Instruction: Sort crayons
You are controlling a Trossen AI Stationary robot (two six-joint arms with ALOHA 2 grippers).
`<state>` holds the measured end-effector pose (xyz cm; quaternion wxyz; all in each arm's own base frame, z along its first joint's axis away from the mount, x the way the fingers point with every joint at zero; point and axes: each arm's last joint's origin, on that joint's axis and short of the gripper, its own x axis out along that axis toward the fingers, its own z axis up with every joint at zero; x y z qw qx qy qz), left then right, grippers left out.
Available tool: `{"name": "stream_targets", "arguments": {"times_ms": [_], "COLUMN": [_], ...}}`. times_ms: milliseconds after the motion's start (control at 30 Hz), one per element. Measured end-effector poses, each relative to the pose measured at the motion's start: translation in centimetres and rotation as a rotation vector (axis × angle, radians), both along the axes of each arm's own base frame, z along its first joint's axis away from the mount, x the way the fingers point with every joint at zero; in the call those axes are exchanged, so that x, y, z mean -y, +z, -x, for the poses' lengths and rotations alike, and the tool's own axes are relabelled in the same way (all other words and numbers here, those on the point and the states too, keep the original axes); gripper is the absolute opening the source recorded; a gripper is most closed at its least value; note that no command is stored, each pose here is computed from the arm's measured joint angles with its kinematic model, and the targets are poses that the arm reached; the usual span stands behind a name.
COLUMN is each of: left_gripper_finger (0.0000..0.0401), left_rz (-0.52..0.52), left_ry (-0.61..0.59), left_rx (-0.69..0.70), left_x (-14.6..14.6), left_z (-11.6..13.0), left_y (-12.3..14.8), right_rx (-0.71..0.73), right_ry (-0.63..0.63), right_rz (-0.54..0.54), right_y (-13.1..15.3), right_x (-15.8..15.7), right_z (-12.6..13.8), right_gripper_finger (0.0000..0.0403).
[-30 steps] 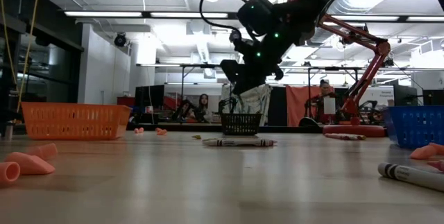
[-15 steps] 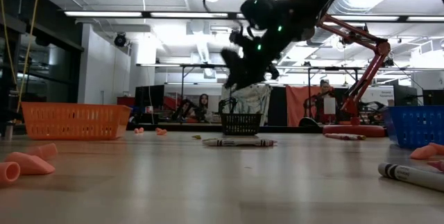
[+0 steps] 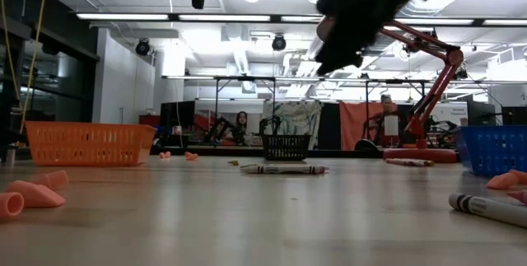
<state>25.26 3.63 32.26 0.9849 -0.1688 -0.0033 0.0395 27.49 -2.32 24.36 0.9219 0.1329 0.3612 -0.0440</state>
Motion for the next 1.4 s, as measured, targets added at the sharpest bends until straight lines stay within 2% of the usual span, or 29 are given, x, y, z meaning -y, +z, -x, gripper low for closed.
{"name": "stream_targets", "arguments": {"times_ms": [100, 233, 500, 633, 700, 933, 1100, 1300, 1400], "left_gripper_finger": [0.0165, 0.0165, 0.0165, 0.0165, 0.0165, 0.0165, 0.0165, 0.0165, 0.0165], "left_rz": [0.006, -0.032, -0.119, -0.138, -0.136, -0.125, -0.155, -0.181, -0.229], "left_ry": [-0.002, -0.005, -0.008, -0.011, -0.012, -0.030, -0.101, -0.190, -0.234], "left_rx": [-0.043, -0.088, -0.123, -0.146, -0.158, -0.196, -0.318, -0.641, -0.734], "left_x": [0.0, 0.1, 0.0, 0.1, 0.1, 0.5, 1.7, 2.8, 3.2], "left_z": [0.0, 0.0, 0.0, 0.1, 0.1, -0.2, -2.2, -5.4, -6.8], "left_y": [-0.4, -0.8, -1.1, -1.3, -1.4, -2.0, -4.8, -9.9, -12.4], "right_rx": [0.051, 0.171, 0.331, 0.509, 0.574, 0.597, 0.600, 0.636, 0.647], "right_ry": [-0.006, -0.092, -0.121, -0.083, -0.068, -0.070, -0.076, -0.092, -0.134], "right_rz": [-0.052, -0.046, -0.040, -0.089, -0.079, -0.063, -0.077, -0.061, -0.043], "right_y": [-0.3, 0.2, 1.6, 3.2, 3.9, 4.1, 4.1, 5.2, 5.6], "right_x": [-1.8, -2.8, -2.9, -3.1, -3.1, -3.0, -3.0, -2.5, -2.0], "right_z": [1.6, 2.4, 1.9, 1.3, 1.2, 1.2, 1.3, 2.2, 2.6], "right_gripper_finger": [0.0190, 0.0190, 0.0190, 0.0190, 0.0190, 0.0190, 0.0190, 0.0190, 0.0190]}}
